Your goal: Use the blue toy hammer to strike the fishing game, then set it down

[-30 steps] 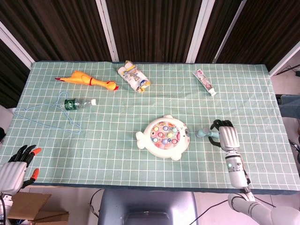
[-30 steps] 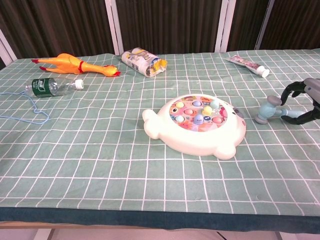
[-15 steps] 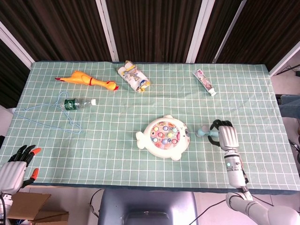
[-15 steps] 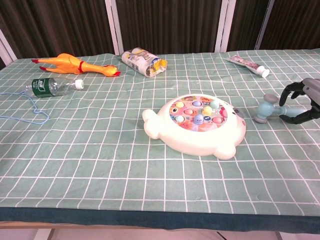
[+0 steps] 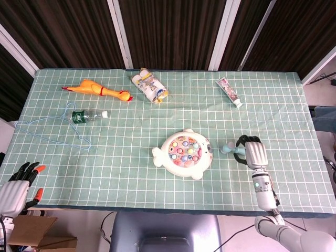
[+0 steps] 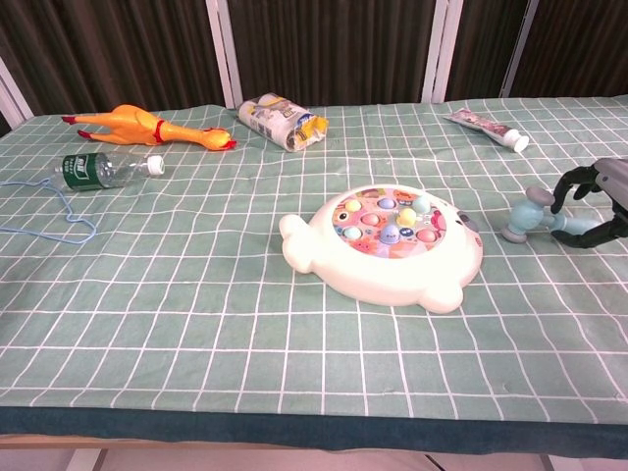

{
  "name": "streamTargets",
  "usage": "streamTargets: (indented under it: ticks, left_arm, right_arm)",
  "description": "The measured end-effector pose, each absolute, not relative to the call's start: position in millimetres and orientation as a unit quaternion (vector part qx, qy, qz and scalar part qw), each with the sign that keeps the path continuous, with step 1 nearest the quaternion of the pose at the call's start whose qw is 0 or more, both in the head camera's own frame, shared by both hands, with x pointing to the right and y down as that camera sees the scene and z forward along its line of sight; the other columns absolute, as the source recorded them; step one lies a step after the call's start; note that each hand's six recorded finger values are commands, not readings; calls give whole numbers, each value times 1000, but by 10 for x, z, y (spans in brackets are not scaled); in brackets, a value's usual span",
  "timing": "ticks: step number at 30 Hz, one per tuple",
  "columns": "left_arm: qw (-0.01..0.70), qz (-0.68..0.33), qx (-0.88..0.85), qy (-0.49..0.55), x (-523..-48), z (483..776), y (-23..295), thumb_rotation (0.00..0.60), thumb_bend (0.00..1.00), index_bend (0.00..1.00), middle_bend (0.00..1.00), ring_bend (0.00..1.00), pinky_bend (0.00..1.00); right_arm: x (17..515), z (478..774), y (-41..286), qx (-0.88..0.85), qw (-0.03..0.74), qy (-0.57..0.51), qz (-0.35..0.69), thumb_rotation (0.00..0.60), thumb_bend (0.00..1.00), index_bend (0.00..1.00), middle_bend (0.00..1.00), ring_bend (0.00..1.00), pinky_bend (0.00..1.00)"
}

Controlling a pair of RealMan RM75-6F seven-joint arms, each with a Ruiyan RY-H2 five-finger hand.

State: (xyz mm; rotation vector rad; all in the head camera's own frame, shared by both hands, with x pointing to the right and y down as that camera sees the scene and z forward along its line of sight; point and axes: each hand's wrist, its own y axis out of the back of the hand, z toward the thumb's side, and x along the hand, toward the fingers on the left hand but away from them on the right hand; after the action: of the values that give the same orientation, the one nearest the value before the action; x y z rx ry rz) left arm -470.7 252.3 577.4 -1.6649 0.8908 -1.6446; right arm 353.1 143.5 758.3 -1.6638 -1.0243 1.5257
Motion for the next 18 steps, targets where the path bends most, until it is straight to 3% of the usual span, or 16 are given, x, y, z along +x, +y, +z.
streamTargets:
  ticks: [8,18]
  left_arm:
    - [313,-623,-632,339,-4712,5767,2525,600,444,195,104,59,248]
    - [313,-621,-633,340,-4716,5754,2529,600,444,208,105,59,248]
  right_arm:
    - [3518,7555,1455,-633,344,-388,575,600,527,669,502,515,639]
    - [3531,7547,1489,-640,358,-376,566,600,750,745,592,631,768]
